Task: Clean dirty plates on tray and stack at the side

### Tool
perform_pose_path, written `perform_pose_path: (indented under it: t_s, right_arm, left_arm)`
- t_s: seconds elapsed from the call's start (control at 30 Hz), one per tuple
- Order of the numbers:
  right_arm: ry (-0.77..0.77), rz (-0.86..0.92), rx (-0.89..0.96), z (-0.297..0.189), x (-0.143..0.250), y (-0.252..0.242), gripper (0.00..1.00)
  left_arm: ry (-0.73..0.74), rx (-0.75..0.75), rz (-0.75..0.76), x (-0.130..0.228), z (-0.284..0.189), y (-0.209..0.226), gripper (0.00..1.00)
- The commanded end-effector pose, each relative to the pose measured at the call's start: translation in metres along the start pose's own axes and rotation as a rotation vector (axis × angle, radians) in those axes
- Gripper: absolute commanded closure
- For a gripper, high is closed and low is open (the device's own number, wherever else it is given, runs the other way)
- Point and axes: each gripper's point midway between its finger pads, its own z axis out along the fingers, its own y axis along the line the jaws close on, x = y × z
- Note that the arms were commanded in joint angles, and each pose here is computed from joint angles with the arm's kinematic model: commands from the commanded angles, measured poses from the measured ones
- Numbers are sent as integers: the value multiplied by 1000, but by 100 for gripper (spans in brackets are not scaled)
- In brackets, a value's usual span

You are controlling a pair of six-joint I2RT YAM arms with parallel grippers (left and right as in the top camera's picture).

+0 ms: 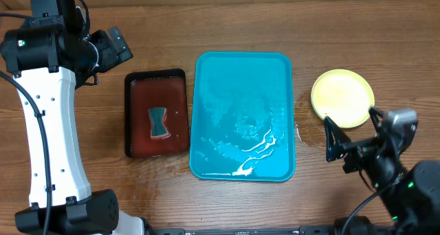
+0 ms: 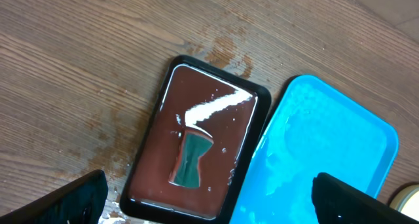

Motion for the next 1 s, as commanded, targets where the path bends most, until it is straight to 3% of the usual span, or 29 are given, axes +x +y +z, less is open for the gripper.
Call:
perform_pose_path:
  t_s: [0.0, 0.1, 0.3, 0.97]
  right_arm:
    - [-17, 3, 82, 10, 48, -24, 0]
    - [-88, -5, 75, 23, 87, -32, 0]
    - [-198, 74, 30, 43, 112, -35, 0]
    - [-249, 76, 16, 53, 125, -38, 0]
  left_arm:
    - [-32, 6, -1, -5, -10, 1, 0]
    - [-32, 6, -1, -5, -10, 1, 0]
    - [-32, 6, -1, -5, -10, 1, 1]
    - [-32, 6, -1, -5, -10, 1, 0]
